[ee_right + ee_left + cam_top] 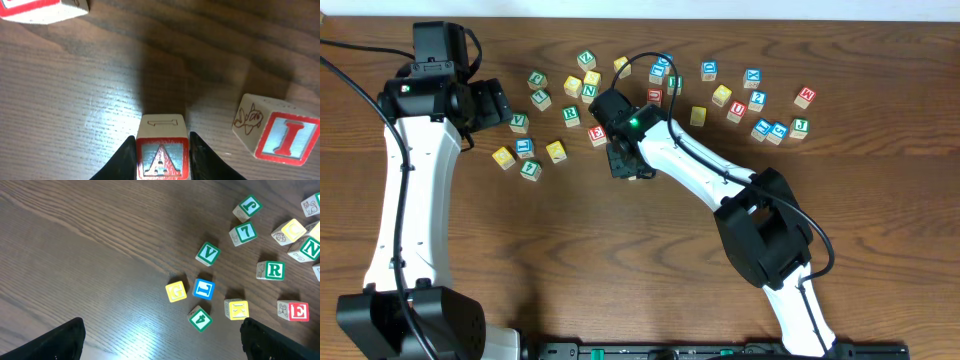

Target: Spell out AI2

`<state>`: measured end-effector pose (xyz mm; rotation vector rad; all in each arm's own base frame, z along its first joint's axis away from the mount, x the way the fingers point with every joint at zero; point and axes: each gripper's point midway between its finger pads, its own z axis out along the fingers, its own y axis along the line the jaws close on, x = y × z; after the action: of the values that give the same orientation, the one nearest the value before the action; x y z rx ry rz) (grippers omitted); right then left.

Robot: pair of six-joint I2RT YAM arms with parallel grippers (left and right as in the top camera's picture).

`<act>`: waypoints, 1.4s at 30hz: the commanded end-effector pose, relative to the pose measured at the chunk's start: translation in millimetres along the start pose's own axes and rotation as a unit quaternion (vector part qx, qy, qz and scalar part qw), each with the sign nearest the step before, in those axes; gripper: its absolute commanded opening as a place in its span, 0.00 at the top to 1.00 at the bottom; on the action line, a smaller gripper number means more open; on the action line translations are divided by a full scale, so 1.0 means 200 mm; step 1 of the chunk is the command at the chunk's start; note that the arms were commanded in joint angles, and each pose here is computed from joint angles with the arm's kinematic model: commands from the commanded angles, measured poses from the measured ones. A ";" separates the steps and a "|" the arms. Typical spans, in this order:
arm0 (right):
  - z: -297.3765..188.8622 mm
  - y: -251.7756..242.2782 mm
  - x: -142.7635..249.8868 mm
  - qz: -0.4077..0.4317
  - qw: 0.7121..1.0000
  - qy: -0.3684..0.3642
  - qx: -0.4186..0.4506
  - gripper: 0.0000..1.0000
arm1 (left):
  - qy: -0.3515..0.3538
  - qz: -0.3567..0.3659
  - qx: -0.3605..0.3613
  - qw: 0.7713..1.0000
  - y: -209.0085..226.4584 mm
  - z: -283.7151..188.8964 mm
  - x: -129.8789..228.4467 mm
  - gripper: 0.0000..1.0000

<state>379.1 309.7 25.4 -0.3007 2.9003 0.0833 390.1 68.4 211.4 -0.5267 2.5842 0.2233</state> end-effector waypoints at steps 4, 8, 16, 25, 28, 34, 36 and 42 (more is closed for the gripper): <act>0.02 -0.06 -0.07 0.022 0.999 -0.020 0.016 0.71 | -0.016 0.000 -0.001 1.000 0.01 -0.04 -0.04 0.02; 0.02 -0.10 -0.11 0.041 0.999 -0.026 0.016 0.71 | -0.016 0.000 -0.001 1.000 0.01 -0.04 -0.04 0.02; 0.03 -0.14 -0.16 0.055 0.998 -0.037 0.013 0.71 | -0.016 0.000 -0.001 1.000 0.01 -0.04 -0.04 0.02; 0.02 -0.03 -0.16 -0.009 0.998 -0.032 -0.045 0.68 | -0.016 0.000 -0.001 1.000 0.01 -0.04 -0.04 0.02; -0.01 0.04 -0.16 -0.047 0.996 -0.030 -0.075 0.68 | -0.016 0.000 -0.001 1.000 0.01 -0.04 -0.04 0.02; -0.01 0.11 -0.12 -0.095 0.991 -0.023 -0.092 0.69 | -0.016 0.000 -0.001 1.000 0.01 -0.04 -0.04 0.02; -0.02 0.13 -0.11 -0.114 0.989 -0.027 -0.093 0.69 | -0.016 0.000 -0.001 1.000 0.01 -0.04 -0.04 0.02; -0.02 0.21 -0.08 -0.161 0.982 -0.032 -0.098 0.71 | -0.016 0.000 -0.001 1.000 0.01 -0.04 -0.04 0.02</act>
<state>391.2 339.8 35.3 -0.6516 2.7811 0.3092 390.1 68.4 211.4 -0.5267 2.5842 0.2233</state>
